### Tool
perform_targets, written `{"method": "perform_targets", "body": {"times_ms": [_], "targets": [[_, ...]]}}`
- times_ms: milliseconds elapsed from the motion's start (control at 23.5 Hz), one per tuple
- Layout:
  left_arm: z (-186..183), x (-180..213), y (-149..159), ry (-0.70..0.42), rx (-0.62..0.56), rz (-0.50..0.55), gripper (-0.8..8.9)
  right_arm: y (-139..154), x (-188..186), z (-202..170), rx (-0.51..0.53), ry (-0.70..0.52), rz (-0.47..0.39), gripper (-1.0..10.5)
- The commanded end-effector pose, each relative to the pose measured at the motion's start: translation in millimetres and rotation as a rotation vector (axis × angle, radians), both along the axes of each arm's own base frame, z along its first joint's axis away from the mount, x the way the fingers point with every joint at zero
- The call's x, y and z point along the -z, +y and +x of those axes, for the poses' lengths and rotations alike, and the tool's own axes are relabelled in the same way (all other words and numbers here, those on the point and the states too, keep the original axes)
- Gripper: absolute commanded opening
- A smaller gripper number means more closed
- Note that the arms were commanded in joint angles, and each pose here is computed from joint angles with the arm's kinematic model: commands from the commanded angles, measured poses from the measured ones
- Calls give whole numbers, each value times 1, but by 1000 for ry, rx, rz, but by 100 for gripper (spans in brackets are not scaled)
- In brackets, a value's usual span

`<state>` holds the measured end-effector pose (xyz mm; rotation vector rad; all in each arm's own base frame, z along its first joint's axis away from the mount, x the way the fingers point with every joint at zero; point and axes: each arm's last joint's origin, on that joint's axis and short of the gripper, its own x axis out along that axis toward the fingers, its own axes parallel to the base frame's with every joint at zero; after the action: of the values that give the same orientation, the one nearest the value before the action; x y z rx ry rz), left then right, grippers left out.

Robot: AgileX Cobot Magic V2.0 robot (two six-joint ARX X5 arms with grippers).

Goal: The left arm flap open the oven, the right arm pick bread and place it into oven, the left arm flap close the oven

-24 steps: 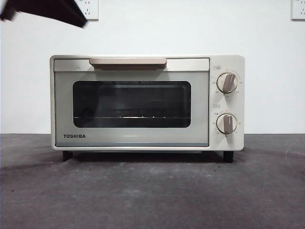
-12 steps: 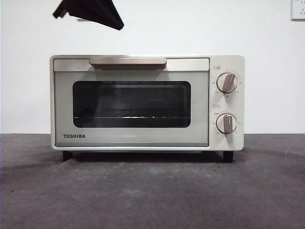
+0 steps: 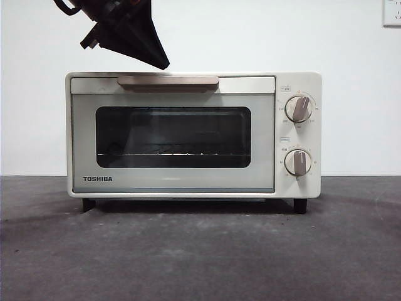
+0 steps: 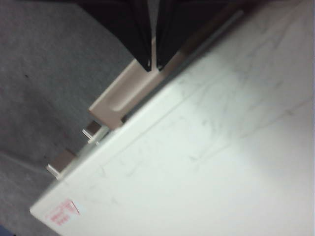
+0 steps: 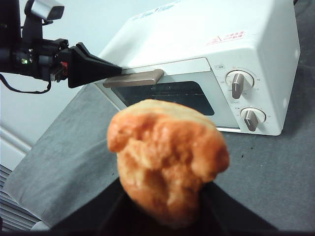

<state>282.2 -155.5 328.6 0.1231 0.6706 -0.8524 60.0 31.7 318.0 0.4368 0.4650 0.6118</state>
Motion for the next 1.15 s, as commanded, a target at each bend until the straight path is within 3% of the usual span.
{"method": "perform_targets", "body": {"times_ms": [43,511,1150], "targets": [[3,-1,-5,-33,33,15,16,0,-4,-1,-4,-14,16,136],[7,5,-6,-32,1,59,16,0,-4,-1,-4,-13,15,136],[0,24,-11,96,65,163,16,0,-4,-1,-5,-13,15,136]]}}
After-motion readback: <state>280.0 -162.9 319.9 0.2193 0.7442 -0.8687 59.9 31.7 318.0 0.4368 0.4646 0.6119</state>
